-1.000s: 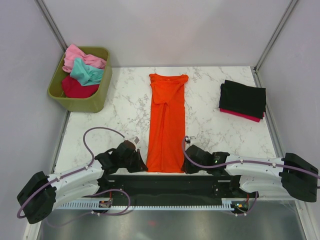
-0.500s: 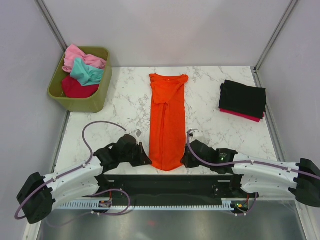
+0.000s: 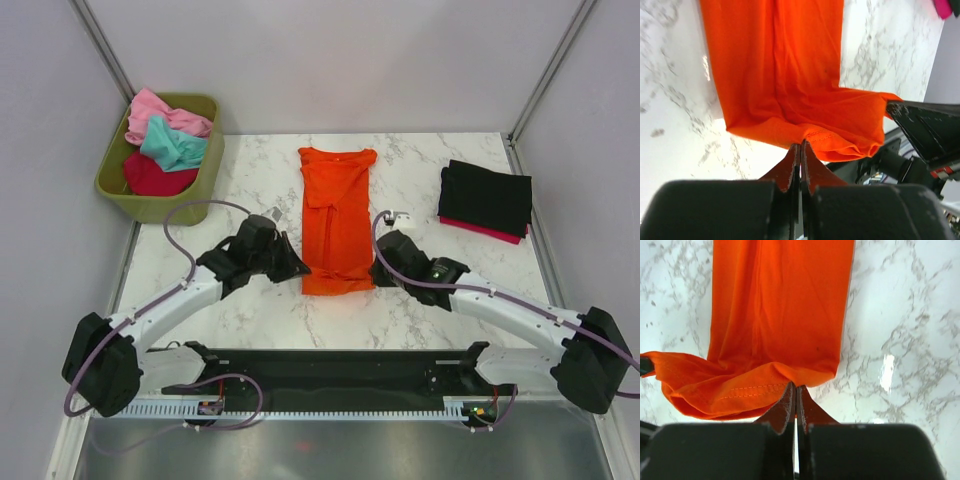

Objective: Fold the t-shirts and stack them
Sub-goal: Fold the tshirt

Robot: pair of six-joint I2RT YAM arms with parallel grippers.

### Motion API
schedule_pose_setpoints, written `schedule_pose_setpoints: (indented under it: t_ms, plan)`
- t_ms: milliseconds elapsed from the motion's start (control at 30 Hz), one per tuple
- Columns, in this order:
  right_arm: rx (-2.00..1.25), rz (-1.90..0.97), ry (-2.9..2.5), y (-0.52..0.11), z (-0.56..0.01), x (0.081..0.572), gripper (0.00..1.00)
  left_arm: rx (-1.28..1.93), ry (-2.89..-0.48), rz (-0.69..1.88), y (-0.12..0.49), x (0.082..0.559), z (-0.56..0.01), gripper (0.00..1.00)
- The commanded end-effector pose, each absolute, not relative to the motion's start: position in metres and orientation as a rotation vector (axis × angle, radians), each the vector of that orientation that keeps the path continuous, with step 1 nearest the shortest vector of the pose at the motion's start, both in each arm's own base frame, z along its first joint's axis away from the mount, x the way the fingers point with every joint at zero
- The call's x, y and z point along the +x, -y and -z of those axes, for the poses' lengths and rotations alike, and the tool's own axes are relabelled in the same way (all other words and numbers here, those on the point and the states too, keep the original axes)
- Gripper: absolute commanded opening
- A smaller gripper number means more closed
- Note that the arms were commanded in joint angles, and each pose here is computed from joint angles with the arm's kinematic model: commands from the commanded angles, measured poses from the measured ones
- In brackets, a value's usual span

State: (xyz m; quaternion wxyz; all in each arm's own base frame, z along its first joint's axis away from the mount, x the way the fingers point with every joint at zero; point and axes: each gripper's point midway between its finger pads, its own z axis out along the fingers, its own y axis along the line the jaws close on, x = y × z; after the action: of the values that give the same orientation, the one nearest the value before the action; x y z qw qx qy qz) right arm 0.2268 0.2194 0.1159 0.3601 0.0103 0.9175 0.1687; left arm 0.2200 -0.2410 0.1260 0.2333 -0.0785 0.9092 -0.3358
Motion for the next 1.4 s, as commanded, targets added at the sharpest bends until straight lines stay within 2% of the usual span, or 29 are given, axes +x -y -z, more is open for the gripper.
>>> schedule_pose_setpoints:
  t_ms: [0,233,500,1167,1200,1233,1267,1300,1333,1367]
  plan:
    - [0.043,-0.415,-2.258,-0.224,-0.147,0.265,0.00,-0.203,-2.489,0.890,0.234,0.246,-0.133,0.02]
    - [0.049,-0.341,-2.271,-0.241,-0.144,0.316,0.00,-0.246,-2.485,0.887,0.233,0.303,-0.132,0.02]
    - [0.127,-0.283,-2.252,-0.231,-0.137,0.361,0.00,-0.289,-2.513,0.903,0.241,0.354,-0.108,0.02]
    - [0.162,-0.290,-2.268,-0.225,-0.119,0.427,0.01,-0.306,-2.468,0.991,0.246,0.417,-0.112,0.02]
    - [0.159,-0.298,-2.269,-0.227,-0.119,0.430,0.07,-0.295,-2.475,1.012,0.249,0.424,-0.107,0.21]
    - [0.171,-0.285,-2.267,-0.226,-0.117,0.436,0.27,-0.282,-2.474,1.028,0.251,0.427,-0.107,0.40]
    - [0.190,-0.275,-2.262,-0.224,-0.116,0.439,0.40,-0.274,-2.474,1.032,0.252,0.431,-0.107,0.56]
    - [0.212,-0.264,-2.258,-0.222,-0.115,0.440,0.56,-0.268,-2.477,1.027,0.252,0.435,-0.108,0.67]
    - [0.223,-0.247,-2.250,-0.218,-0.115,0.440,0.78,-0.263,-2.480,1.021,0.251,0.436,-0.106,0.75]
    - [0.226,-0.244,-2.250,-0.217,-0.115,0.439,0.83,-0.251,-2.481,1.025,0.252,0.434,-0.108,0.80]
